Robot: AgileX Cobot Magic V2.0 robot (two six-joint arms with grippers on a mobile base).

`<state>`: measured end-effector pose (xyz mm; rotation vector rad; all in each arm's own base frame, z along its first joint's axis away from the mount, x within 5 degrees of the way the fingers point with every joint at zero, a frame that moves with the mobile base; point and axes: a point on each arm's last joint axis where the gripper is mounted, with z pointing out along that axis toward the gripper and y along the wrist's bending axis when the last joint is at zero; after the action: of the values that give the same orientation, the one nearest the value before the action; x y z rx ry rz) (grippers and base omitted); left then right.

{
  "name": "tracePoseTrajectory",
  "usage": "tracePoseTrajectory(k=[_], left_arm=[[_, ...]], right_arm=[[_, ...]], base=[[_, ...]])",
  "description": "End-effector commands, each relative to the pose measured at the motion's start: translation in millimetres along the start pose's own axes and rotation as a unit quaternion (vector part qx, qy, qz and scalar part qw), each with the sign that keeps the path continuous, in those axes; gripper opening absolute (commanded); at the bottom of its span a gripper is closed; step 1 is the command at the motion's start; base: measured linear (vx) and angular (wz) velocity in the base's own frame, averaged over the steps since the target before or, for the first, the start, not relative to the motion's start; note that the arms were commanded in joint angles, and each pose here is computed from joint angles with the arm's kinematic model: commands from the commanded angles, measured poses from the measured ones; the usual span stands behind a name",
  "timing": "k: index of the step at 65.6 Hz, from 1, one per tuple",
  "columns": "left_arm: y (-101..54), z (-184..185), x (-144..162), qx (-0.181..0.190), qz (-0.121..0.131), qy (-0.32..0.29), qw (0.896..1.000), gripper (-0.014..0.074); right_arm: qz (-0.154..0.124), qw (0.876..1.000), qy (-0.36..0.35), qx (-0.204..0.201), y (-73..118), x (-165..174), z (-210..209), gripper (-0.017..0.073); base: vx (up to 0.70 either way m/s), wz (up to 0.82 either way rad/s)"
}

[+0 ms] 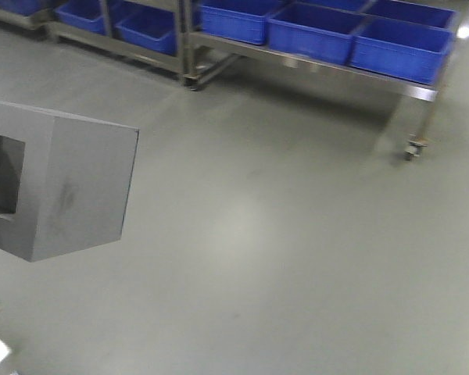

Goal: Sort gray base to blue bin
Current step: 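Hold the gray block in the left gripper while the base turns away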

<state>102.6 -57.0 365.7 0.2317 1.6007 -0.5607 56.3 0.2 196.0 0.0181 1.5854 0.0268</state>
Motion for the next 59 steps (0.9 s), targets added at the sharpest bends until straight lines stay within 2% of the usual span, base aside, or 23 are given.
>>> tracePoseTrajectory(k=[1,40,59], left_arm=[[-5.8,-3.4,-20.1,0.023,-0.005,-0.069,0.997,0.0157],[-5.8,-3.4,-20.1,0.023,-0.005,-0.069,0.997,0.0157],[-5.8,-3.4,-20.1,0.023,-0.005,-0.069,0.997,0.0157]], right_arm=[[-0.007,0.999,-0.04,0.0,0.1,-6.9,-0.8,-0.0004],[-0.007,0.999,-0.04,0.0,0.1,-6.9,-0.8,-0.0004],[-0.007,0.999,-0.04,0.0,0.1,-6.9,-0.8,-0.0004]], base=[[0.09,-0.68],[0.14,-0.71],[0.19,-0.46]])
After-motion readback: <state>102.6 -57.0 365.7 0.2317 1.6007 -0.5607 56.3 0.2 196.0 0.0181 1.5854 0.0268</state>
